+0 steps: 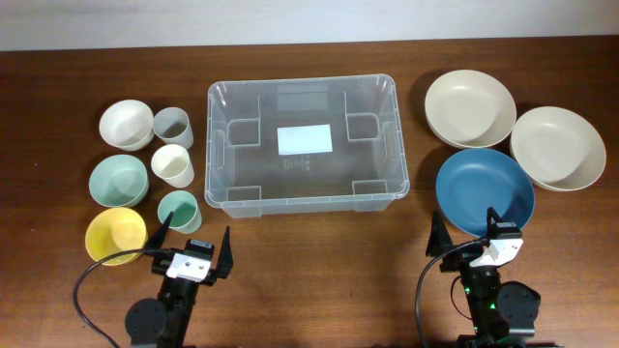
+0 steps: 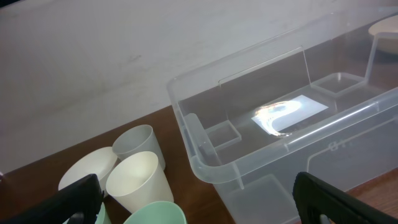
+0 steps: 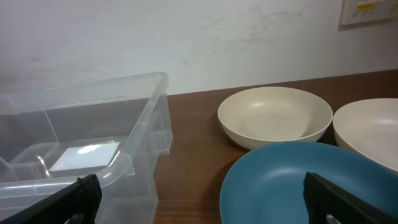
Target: Pack container
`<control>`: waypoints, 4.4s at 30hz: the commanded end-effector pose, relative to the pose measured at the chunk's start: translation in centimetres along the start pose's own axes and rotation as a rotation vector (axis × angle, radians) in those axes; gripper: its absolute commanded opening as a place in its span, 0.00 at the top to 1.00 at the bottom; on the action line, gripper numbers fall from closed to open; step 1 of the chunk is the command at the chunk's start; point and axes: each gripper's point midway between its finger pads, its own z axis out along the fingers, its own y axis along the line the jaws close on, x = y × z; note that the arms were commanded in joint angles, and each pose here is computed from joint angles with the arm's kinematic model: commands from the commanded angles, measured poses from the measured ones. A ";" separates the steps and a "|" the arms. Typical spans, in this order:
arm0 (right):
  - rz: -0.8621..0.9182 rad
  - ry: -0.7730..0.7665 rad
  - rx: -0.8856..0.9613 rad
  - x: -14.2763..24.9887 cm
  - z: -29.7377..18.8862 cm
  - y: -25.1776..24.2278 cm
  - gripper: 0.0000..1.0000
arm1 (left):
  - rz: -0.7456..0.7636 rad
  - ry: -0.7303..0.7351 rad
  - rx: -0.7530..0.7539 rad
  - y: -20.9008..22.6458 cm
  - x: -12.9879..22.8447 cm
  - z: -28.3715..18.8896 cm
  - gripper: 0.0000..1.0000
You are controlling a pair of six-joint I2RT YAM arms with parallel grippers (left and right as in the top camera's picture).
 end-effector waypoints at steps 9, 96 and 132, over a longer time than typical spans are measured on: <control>-0.004 0.005 -0.022 0.2 0.0 0.4 0.01 | -0.003 0.000 0.005 -0.1 0.1 0.0 0.00; 0.754 0.962 0.424 9.8 2.5 -18.5 0.00 | -0.003 0.000 0.005 -0.1 0.1 0.0 0.00; 0.731 1.075 0.395 13.3 3.8 -16.8 0.57 | -0.003 0.000 0.005 -0.1 0.1 0.0 0.00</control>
